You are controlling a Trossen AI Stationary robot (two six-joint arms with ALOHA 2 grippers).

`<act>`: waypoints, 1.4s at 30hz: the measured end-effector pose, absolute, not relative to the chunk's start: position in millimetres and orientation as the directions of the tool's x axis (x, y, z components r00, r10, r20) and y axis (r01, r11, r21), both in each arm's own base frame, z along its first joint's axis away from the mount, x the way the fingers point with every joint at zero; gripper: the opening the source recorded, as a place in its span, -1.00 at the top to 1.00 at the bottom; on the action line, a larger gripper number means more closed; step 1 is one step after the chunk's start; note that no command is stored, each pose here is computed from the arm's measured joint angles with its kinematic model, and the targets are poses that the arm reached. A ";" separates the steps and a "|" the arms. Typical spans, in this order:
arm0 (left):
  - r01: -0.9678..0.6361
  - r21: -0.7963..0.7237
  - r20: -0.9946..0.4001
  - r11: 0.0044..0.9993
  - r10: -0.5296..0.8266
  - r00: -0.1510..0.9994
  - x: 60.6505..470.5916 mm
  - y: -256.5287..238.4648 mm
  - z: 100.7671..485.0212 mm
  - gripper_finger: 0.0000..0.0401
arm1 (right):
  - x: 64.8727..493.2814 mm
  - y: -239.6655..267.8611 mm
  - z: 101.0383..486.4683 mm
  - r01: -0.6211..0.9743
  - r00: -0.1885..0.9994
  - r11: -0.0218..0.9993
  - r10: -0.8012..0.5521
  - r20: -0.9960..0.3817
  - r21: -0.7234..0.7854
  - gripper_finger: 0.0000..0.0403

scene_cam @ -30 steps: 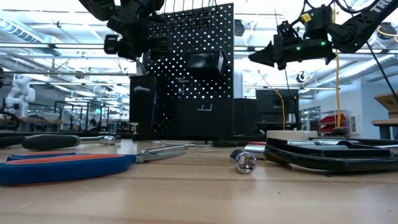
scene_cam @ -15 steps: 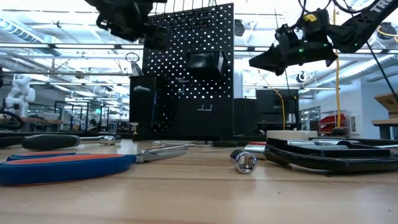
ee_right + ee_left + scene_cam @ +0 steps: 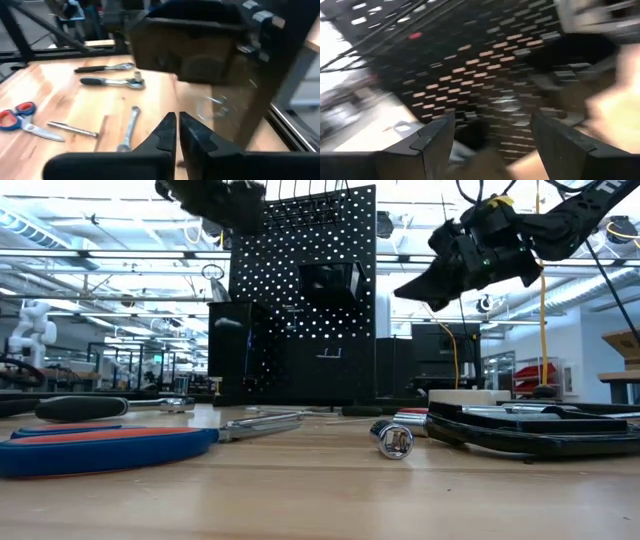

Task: Hang tools onto peg board
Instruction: Put the gray spirit level into the left black bin on the peg board

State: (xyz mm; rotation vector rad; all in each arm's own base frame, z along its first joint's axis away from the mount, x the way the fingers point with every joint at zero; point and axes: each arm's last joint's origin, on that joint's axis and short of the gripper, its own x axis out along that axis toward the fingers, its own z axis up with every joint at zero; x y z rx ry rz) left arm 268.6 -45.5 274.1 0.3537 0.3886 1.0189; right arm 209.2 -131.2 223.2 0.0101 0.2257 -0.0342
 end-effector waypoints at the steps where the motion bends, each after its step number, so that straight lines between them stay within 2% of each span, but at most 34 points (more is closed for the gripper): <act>1: -0.716 0.457 -0.169 0.528 0.842 0.513 264.8 -52.3 275.5 -0.28 | 211.5 -130.4 223.7 0.028 0.978 1.000 -0.027 -0.209 -0.002 0.97; 4: -0.586 0.458 -0.274 0.668 0.733 0.622 246.4 -66.5 277.0 -0.28 | 220.2 -133.6 224.9 0.049 0.990 0.999 -0.051 -0.134 -0.017 0.99; 6: -0.545 0.431 -0.335 0.719 0.689 0.643 231.1 -68.8 278.7 -0.28 | 226.6 -138.6 220.7 0.114 0.988 0.993 -0.115 -0.106 -0.011 1.00; 11: -0.594 0.326 -0.395 0.735 0.677 0.621 197.0 -67.5 278.4 -0.28 | 234.3 -146.1 201.7 0.150 0.977 0.989 -0.150 -0.154 -0.007 1.00; 15: -0.586 0.303 -0.411 0.752 0.658 0.631 173.7 -63.2 251.1 -0.28 | 240.8 -150.1 193.0 0.146 0.979 0.989 -0.147 -0.139 -0.015 1.00; 20: -0.589 0.044 -0.448 0.807 0.543 0.711 151.9 -52.5 210.9 -0.28 | 246.6 -156.3 190.2 0.155 0.977 0.988 -0.154 -0.145 -0.006 1.00; 24: -0.509 -0.153 -0.380 0.847 0.425 0.821 146.3 -51.2 187.0 -0.28 | 247.1 -160.5 191.8 0.185 0.972 0.982 -0.187 -0.142 -0.027 1.00; 29: -0.343 -0.221 -0.215 0.913 0.297 0.930 146.9 -53.6 175.9 -0.28 | 241.6 -169.8 192.4 0.222 0.964 0.975 -0.224 -0.144 -0.030 1.00; 34: -0.328 -0.255 -0.173 0.910 0.290 0.941 148.1 -54.2 179.0 -0.28 | 235.4 -178.4 192.3 0.260 0.954 0.965 -0.262 -0.146 -0.033 1.00; 37: -0.327 -0.272 -0.161 0.905 0.293 0.943 148.4 -54.3 180.5 -0.28 | 234.3 -181.2 192.3 0.342 0.926 0.938 -0.347 -0.150 -0.057 1.00; 42: -0.445 -0.252 -0.139 0.860 0.423 0.896 147.1 -50.4 181.0 -0.28 | 233.0 -184.4 194.3 0.436 0.885 0.895 -0.446 -0.132 -0.097 1.00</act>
